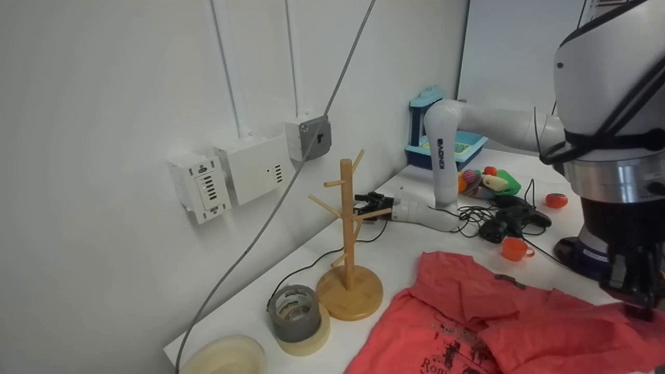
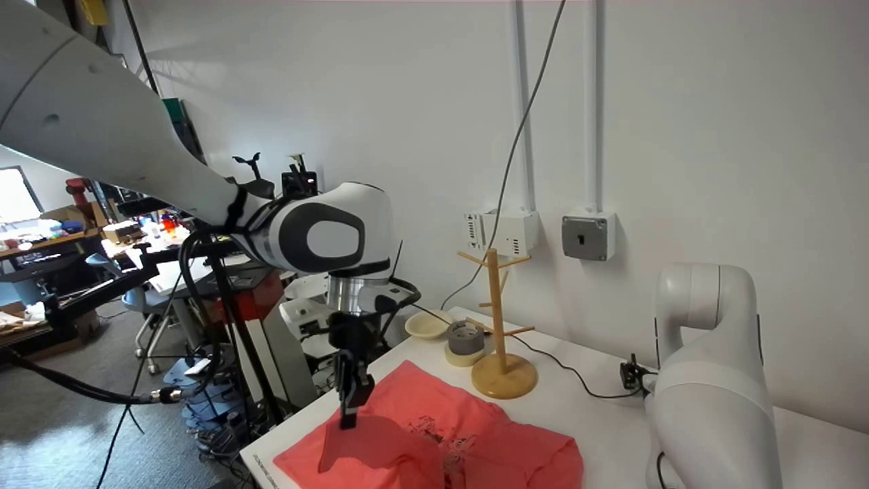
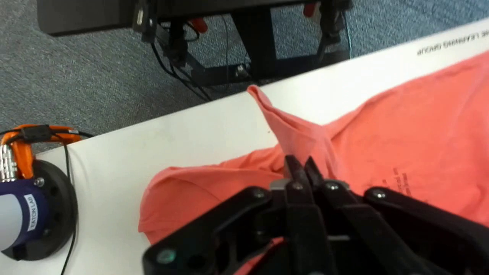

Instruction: Unfold the sweatshirt sleeves

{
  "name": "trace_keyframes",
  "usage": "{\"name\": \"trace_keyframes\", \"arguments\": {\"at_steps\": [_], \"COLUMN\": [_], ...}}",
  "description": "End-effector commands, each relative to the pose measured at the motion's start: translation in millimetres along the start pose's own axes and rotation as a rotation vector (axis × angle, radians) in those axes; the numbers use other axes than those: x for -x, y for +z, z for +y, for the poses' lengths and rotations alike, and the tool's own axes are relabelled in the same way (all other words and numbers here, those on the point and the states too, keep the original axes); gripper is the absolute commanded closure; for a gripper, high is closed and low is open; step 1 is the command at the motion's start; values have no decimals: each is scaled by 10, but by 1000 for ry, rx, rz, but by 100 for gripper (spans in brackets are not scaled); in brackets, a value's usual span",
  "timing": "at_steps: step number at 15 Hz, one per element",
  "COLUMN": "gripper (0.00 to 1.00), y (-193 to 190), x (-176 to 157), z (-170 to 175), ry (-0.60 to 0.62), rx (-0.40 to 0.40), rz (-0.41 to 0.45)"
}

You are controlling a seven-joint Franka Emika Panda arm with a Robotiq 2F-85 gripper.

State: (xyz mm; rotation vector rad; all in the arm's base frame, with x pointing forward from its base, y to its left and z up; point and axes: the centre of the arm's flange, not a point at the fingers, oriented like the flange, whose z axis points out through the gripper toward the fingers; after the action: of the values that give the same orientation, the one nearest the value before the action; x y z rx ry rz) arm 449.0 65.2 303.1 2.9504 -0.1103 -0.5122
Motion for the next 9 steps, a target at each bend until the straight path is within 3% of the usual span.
{"name": "trace_keyframes", "arguments": {"at_steps": [1, 5, 9], "gripper": [99, 99, 99], "y": [126, 350, 470], "x": [545, 955, 1147], "z": [-167, -452, -785], "ry": [-105, -205, -280], "rx": [-3, -4, -76], "rz": [-75, -183, -181]}}
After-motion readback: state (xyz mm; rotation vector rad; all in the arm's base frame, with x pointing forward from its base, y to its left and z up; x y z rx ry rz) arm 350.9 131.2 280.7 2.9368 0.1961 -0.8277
